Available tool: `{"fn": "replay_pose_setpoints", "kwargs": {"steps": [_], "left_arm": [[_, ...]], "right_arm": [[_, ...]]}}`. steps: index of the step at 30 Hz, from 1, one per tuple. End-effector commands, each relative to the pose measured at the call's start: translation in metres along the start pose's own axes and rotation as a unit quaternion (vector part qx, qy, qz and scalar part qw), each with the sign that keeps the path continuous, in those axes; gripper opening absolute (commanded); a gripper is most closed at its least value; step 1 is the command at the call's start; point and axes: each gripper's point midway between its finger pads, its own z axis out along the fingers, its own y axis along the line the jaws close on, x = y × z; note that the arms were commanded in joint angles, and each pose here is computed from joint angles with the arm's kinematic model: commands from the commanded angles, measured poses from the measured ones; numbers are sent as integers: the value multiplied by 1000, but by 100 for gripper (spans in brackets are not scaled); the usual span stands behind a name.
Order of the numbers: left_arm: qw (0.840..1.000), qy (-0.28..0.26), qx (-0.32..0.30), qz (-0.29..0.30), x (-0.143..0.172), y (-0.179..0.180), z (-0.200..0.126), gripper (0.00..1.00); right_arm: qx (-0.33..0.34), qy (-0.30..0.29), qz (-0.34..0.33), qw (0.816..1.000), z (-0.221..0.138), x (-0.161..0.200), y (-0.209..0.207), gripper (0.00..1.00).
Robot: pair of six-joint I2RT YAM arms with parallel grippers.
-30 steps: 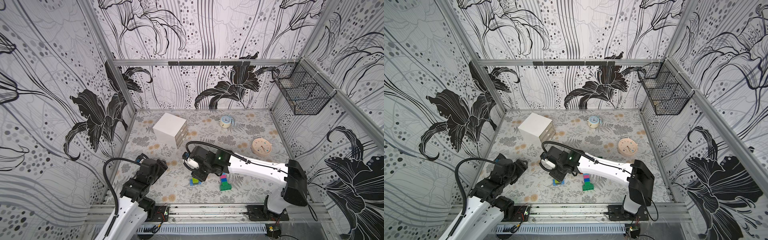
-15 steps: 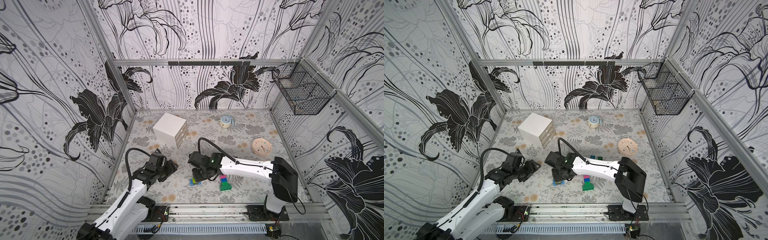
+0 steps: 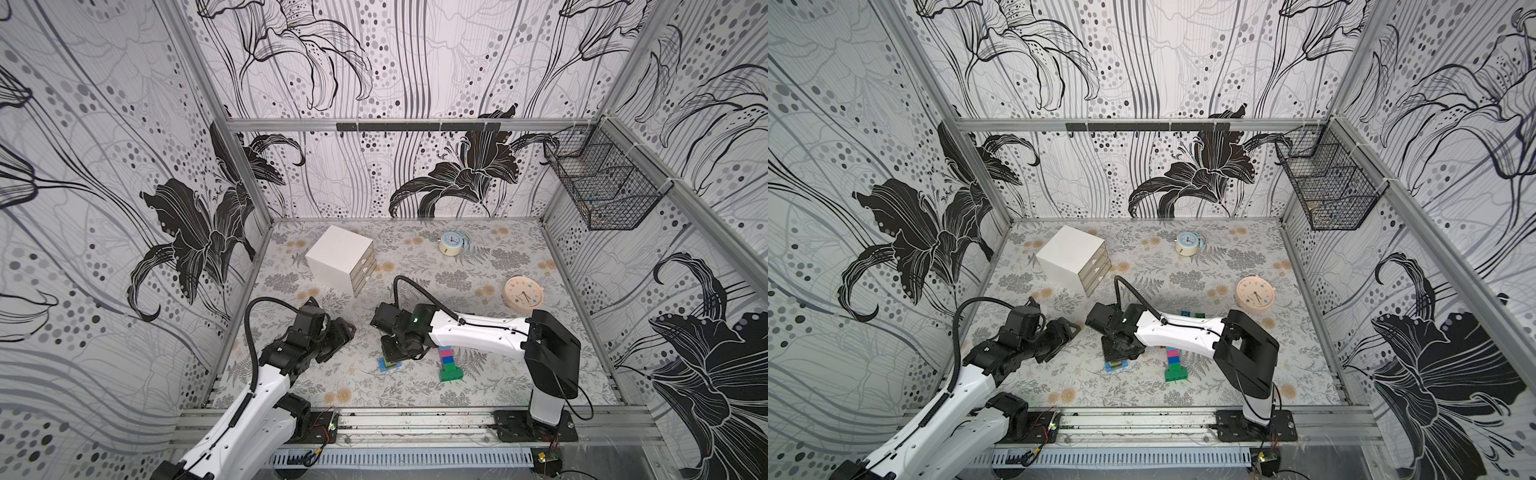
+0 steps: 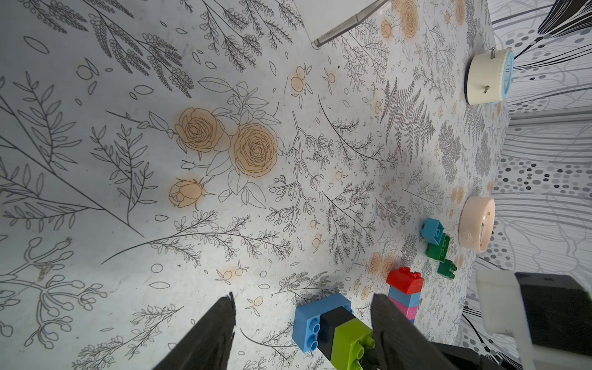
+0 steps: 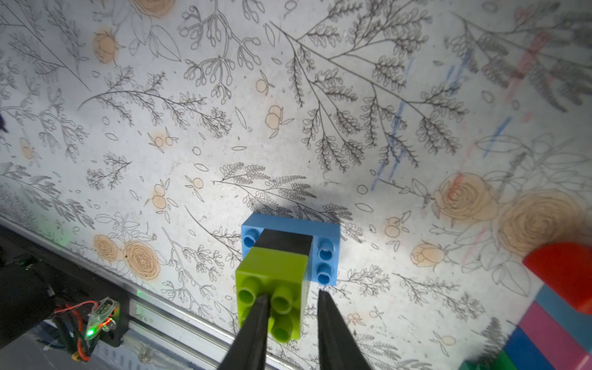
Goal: Assemble the number 1 with lego
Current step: Assemble the lego brick with the lego brick, then adjust the lego brick at the center of the board.
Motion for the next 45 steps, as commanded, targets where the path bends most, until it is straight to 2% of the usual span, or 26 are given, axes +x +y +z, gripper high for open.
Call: {"fn": "replay_pose_setpoints", "kwargs": {"steps": [1, 5, 8, 10, 12, 18, 23, 28, 31, 34, 37, 45], "left_arm": [[1000, -15, 2, 0, -5, 0, -1, 71], [1000, -19, 6, 5, -7, -2, -2, 71], [1000, -23, 17, 13, -10, -8, -3, 71], [999, -25, 28, 17, -11, -13, -3, 71], [999, -21, 34, 19, -10, -16, -1, 71], [998, 27, 54, 31, 4, -23, 9, 69], [990, 98, 99, 34, 31, -40, 16, 77], [980, 164, 70, 82, 59, -45, 18, 85], [971, 206, 80, 94, 77, -52, 25, 86], [959, 234, 97, 124, 92, -69, 30, 85], [950, 261, 86, 149, 106, -77, 39, 84], [944, 273, 80, 165, 110, -86, 52, 82]], "right_arm": [[74, 75, 13, 994, 36, 35, -36, 29], [28, 54, -2, 998, 18, 22, -13, 36], [-40, -15, -17, 999, -26, -11, 21, 48], [-64, -58, -26, 996, -56, -30, 34, 55], [-69, -77, -27, 994, -71, -39, 33, 57], [-37, -87, 12, 995, -83, -44, -21, 57], [35, -119, 48, 991, -105, -43, -91, 57], [113, -208, 73, 969, -148, -46, -150, 57], [138, -227, 101, 959, -159, -41, -174, 54], [123, -209, 109, 964, -156, -35, -180, 53], [115, -194, 113, 968, -150, -31, -180, 54], [117, -182, 121, 969, -146, -24, -187, 53]]}}
